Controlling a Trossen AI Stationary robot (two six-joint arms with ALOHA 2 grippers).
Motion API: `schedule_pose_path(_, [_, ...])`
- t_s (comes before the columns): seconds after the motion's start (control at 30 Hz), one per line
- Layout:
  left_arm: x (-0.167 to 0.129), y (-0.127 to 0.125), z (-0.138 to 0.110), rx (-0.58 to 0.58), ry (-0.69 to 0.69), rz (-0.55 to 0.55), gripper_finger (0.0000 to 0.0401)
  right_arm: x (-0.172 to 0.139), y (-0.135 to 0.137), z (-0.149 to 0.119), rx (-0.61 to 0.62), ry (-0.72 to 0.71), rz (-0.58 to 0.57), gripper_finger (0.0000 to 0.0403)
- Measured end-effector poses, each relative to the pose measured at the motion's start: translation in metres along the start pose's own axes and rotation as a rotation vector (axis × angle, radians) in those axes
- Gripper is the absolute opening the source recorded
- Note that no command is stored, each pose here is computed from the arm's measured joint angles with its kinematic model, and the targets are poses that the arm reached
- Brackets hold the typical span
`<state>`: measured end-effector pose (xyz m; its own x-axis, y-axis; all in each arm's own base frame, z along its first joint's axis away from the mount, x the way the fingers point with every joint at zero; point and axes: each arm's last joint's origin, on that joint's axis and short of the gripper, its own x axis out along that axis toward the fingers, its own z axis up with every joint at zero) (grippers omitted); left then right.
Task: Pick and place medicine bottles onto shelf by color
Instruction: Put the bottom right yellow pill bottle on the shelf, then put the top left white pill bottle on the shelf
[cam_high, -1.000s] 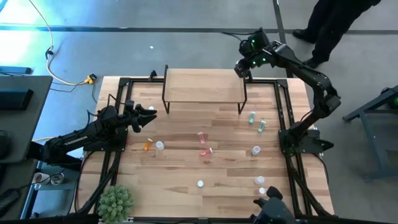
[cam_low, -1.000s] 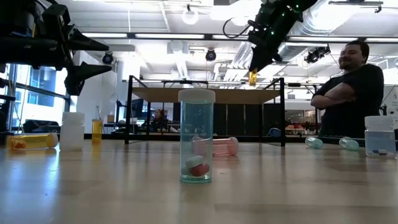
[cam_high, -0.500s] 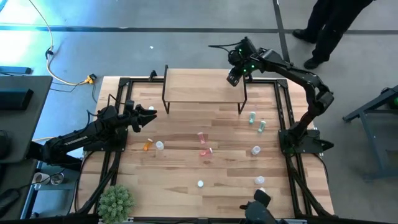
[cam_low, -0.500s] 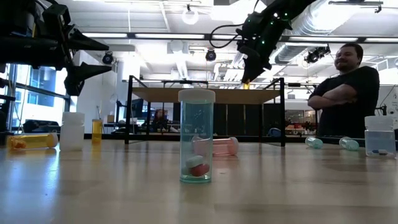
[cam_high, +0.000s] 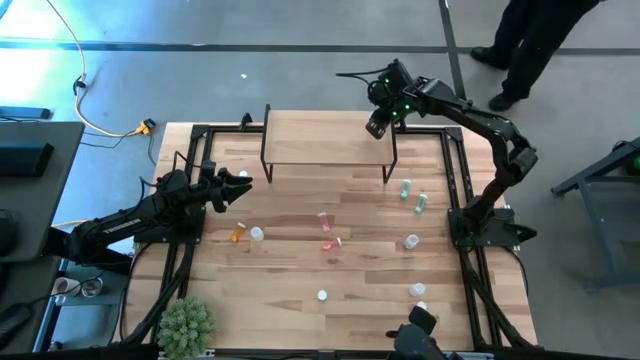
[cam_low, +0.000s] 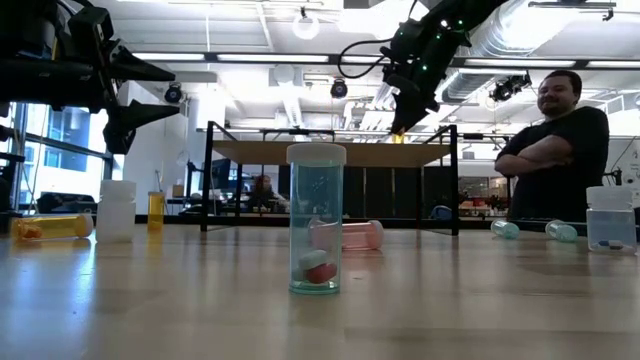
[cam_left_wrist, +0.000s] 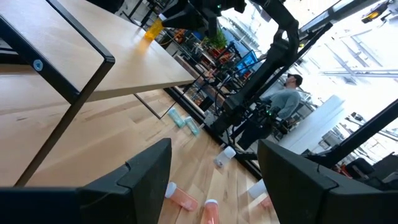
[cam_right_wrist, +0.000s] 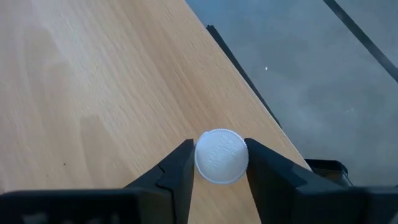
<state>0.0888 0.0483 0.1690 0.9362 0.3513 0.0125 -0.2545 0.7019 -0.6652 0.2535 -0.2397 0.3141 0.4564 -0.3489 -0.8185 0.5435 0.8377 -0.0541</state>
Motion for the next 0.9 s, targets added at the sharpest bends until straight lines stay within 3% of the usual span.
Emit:
schedule_pose_path(0.37, [0.000,0.000,0.000,0.000,0.001,-0.001,0.0229,0.000,0.000,0.001,0.003,-0.007,-0.001,0.0175])
schedule_pose_path(0.9, [0.000,0.000,0.000,0.001,0.001,-0.001,0.0229,-0.040,-0.003,0.028,0.062,-0.106,-0.016,0.0179])
